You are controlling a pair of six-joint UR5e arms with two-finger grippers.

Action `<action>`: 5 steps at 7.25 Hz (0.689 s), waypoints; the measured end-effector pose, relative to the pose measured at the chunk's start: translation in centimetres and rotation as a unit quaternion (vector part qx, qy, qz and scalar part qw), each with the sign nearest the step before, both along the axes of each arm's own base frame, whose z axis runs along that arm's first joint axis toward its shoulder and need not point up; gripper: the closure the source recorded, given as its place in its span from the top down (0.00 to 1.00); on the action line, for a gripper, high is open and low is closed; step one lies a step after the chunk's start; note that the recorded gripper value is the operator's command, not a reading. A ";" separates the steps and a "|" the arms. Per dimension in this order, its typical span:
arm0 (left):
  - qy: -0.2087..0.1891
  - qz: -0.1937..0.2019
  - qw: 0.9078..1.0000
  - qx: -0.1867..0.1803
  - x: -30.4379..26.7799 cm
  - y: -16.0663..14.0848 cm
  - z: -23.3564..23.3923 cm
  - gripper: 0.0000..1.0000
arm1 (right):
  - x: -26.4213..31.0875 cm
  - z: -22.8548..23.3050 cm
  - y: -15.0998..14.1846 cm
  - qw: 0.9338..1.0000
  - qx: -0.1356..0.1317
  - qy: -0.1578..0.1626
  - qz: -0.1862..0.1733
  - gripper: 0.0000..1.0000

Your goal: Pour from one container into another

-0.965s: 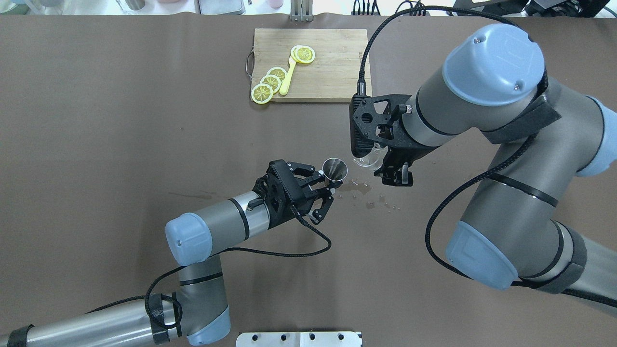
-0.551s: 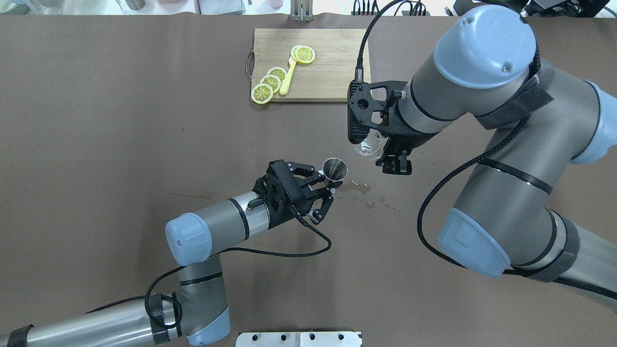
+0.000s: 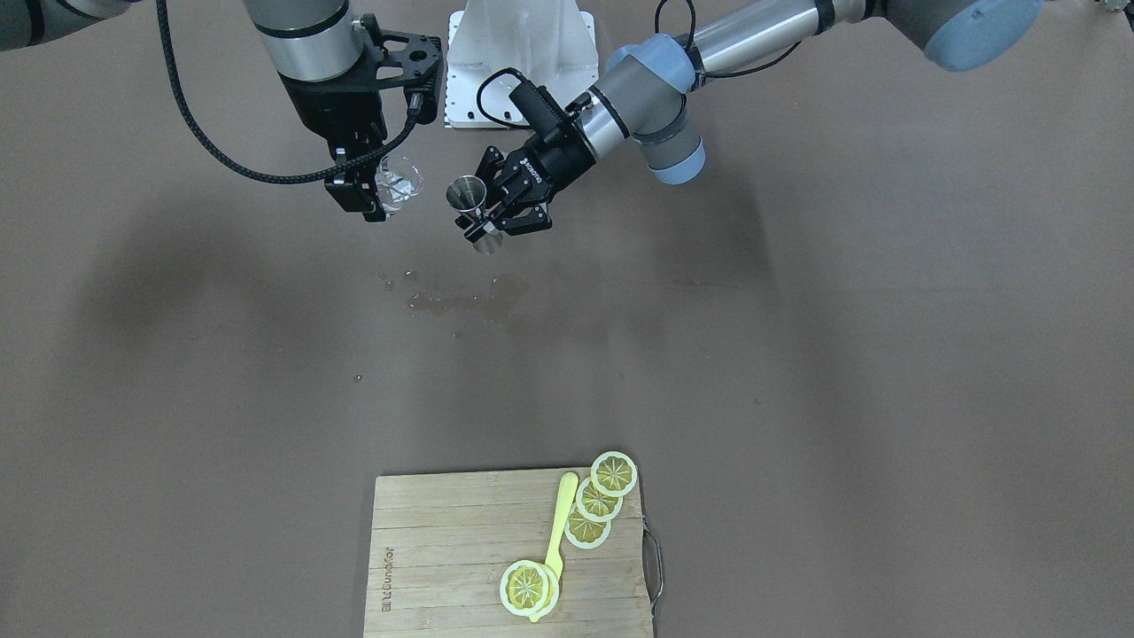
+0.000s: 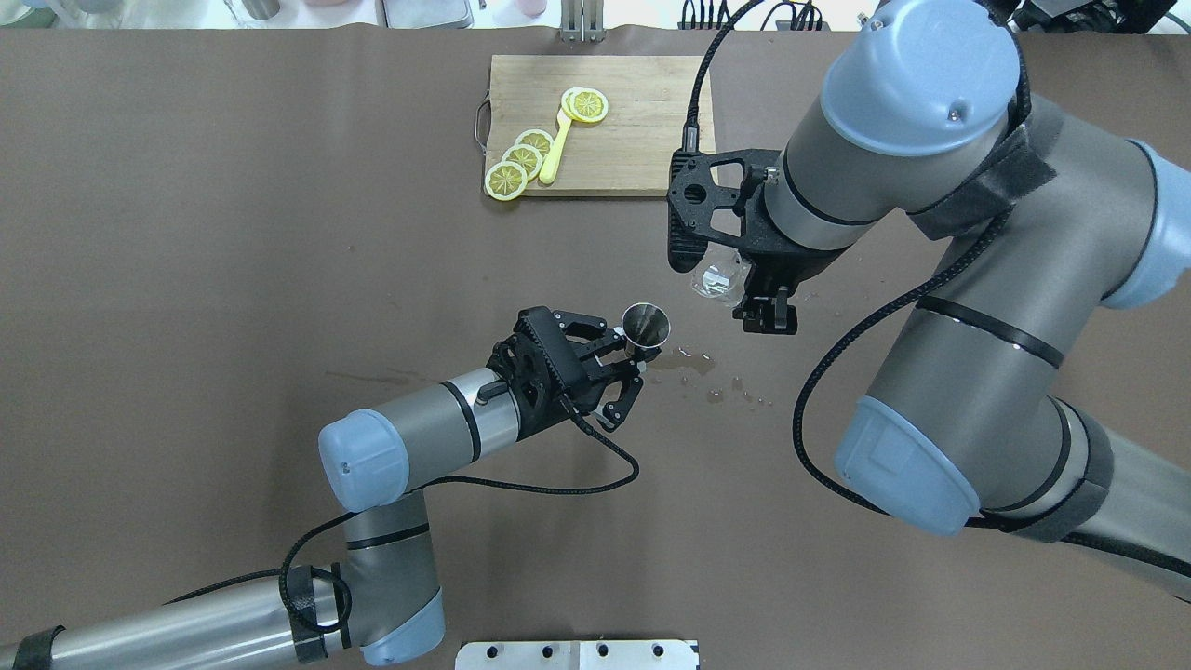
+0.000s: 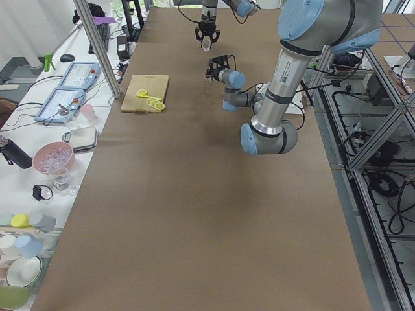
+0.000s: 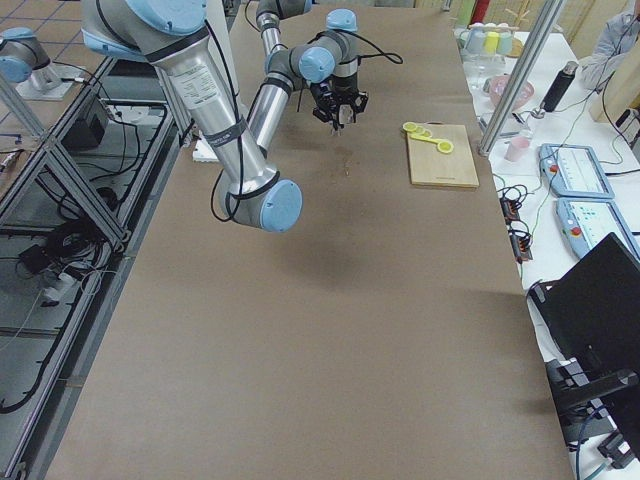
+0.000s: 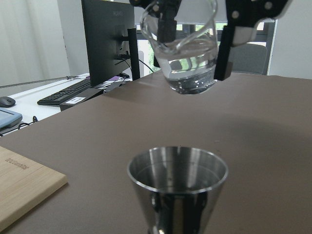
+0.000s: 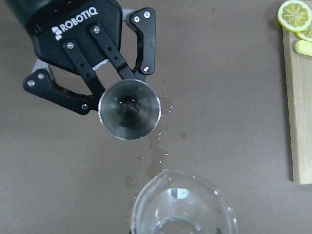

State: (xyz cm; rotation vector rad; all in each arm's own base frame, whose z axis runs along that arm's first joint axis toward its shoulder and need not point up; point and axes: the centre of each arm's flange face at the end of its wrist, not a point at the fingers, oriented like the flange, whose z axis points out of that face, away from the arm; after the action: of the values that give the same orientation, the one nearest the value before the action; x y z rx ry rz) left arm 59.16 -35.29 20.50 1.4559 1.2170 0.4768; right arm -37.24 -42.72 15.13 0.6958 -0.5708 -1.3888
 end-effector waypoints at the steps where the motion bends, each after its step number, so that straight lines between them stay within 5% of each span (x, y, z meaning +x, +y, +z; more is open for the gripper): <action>1: -0.002 -0.003 1.000 0.001 -0.1 -0.3 0.1 0.00 | -0.2 -0.3 0.2 1.000 -0.002 0.004 -0.003 0.00; 5: -0.007 -0.020 1.000 0.000 -0.6 -1.4 0.4 0.00 | -0.7 -1.1 0.5 1.000 -0.009 0.023 -0.003 0.00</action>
State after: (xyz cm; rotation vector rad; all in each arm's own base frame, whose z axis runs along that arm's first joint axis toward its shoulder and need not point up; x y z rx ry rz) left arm 58.58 -36.67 20.89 1.4712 1.1741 0.4588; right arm -37.97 -42.21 14.04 0.6465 -0.5502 -1.4001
